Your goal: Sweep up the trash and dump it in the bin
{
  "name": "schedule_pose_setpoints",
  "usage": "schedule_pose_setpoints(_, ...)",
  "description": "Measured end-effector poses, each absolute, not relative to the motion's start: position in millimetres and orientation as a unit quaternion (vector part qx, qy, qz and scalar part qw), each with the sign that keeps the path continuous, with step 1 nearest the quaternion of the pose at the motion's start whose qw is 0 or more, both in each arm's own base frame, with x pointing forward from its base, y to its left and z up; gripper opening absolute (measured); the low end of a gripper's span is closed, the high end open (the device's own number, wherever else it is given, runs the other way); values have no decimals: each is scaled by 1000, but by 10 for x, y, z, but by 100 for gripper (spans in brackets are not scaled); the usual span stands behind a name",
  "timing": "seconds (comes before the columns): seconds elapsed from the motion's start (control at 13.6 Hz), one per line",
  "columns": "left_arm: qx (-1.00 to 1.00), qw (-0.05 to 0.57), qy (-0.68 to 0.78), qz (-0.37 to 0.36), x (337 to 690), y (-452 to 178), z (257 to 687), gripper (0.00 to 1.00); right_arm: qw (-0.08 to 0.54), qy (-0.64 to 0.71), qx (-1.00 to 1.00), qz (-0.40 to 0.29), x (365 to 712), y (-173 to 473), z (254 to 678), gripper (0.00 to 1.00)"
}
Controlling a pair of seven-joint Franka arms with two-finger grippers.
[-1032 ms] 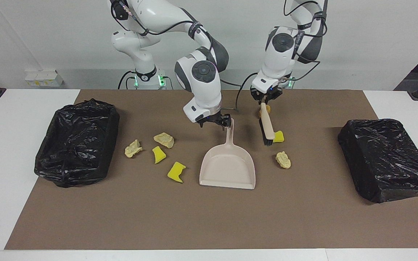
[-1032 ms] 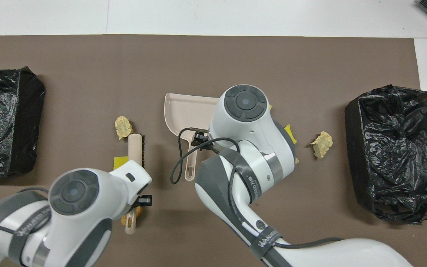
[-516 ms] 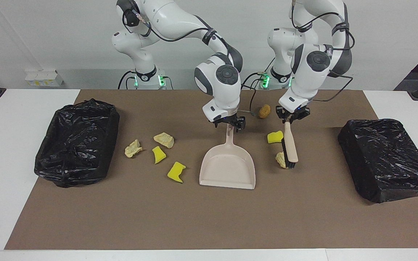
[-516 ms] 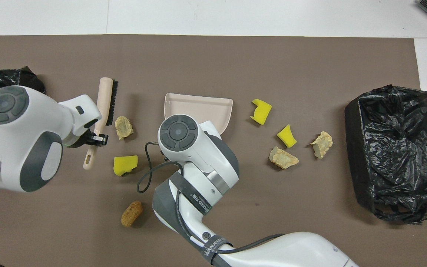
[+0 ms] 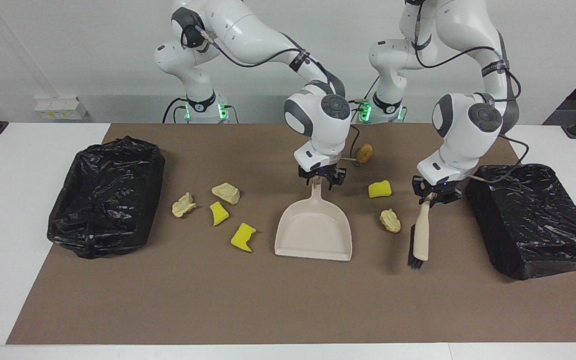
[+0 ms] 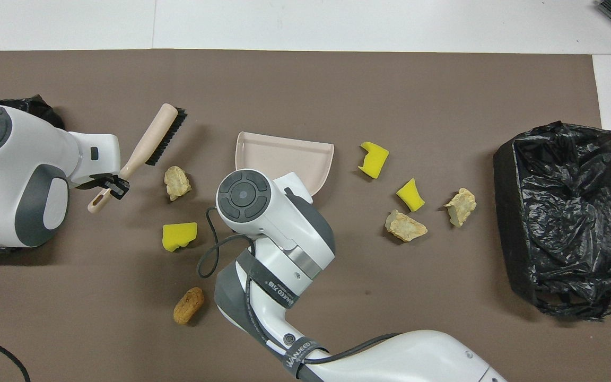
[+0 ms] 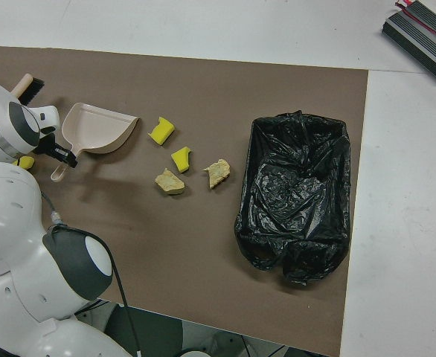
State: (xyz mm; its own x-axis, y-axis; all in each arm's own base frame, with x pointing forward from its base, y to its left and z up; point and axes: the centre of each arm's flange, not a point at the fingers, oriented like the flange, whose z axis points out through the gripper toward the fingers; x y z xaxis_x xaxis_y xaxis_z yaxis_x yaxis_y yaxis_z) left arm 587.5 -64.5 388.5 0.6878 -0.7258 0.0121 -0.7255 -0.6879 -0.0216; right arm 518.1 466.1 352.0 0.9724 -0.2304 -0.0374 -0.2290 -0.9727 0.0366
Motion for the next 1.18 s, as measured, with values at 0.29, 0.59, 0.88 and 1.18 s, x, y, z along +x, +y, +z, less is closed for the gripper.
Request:
schedule_pose_setpoints(0.29,-861,22,509,-7,5903,-549,3860,26,24,-41,999,-26,5170,4582,3761,32)
schedule_pose_setpoints(0.59,-826,53,561,12,5986,-442,3786,26,30,154,987,-41,5359,4089,4132,32)
schedule_pose_setpoints(0.88,-811,34,579,80,5852,-549,3623,26,25,308,949,-58,5592,3482,4173,32)
schedule_pose_setpoints(1.18,-835,19,529,149,5514,-704,3725,26,17,479,874,-80,5523,3381,4031,32)
